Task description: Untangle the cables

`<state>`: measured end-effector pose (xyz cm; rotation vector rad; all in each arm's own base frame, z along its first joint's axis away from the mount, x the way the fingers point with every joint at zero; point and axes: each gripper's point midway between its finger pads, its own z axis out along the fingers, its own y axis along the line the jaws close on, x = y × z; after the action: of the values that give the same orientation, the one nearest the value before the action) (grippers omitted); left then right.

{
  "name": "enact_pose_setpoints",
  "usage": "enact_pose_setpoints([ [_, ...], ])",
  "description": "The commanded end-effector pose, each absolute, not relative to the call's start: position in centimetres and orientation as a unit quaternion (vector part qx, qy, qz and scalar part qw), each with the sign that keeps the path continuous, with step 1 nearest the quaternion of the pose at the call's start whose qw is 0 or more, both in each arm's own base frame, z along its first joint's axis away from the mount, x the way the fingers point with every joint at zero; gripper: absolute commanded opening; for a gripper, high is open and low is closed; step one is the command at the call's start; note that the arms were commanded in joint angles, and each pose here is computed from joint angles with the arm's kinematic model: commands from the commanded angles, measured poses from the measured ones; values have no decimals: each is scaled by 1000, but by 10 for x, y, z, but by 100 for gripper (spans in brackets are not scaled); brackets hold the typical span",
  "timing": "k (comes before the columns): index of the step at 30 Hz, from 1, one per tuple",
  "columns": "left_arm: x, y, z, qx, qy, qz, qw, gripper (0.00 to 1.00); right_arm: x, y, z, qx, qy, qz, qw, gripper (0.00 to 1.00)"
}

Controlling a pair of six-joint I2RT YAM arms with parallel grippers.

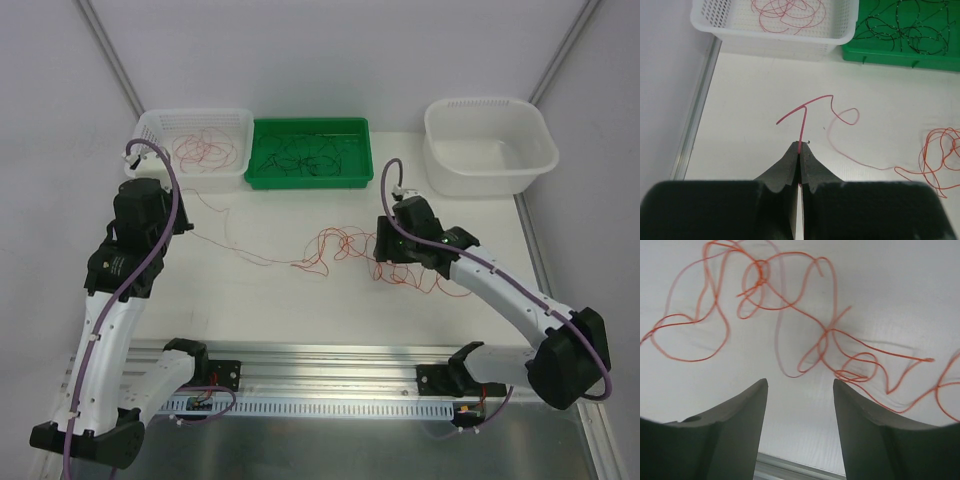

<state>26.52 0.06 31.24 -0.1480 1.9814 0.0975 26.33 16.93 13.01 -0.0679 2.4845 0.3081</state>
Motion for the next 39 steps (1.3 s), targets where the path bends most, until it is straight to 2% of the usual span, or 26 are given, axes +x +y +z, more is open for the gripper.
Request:
enact_pose_setpoints([
  [1, 262, -10, 320, -58, 827, 4, 559, 0, 275, 221, 165, -67, 912, 170, 368, 59],
  [6, 260, -14, 325, -52, 824, -7, 565, 0, 262, 288, 151, -117, 913, 216, 325, 67],
  [8, 258, -15, 325, -50, 823, -10, 565, 0, 265, 301, 133, -99, 920, 213, 314, 69],
  [18, 252, -19, 322, -42, 822, -22, 568, 0, 293, 353, 79, -27, 922, 245, 300, 67],
  [25, 251, -18, 316, -40, 825, -19, 563, 0, 304, 359, 52, -12, 930, 212, 300, 64],
  [28, 252, -15, 314, -41, 827, -9, 561, 0, 304, 350, 37, -11, 936, 185, 299, 54],
  [29, 252, -14, 314, -41, 827, -5, 561, 0, 304, 346, 34, -9, 938, 176, 299, 44],
  [31, 253, -8, 313, -47, 827, 9, 560, 0, 303, 331, 25, -11, 942, 146, 302, 33],
  [32, 253, -3, 313, -55, 826, 22, 560, 0, 303, 325, 25, -11, 943, 135, 305, 23],
  [34, 254, 2, 313, -64, 826, 35, 559, 0, 303, 306, 22, -6, 944, 108, 312, 13],
  [35, 254, 6, 312, -70, 826, 44, 558, 0, 304, 295, 21, -2, 946, 96, 310, 3],
  [39, 254, 32, 310, -108, 821, 113, 549, 0, 305, 239, 29, 20, 945, 51, 323, 1],
])
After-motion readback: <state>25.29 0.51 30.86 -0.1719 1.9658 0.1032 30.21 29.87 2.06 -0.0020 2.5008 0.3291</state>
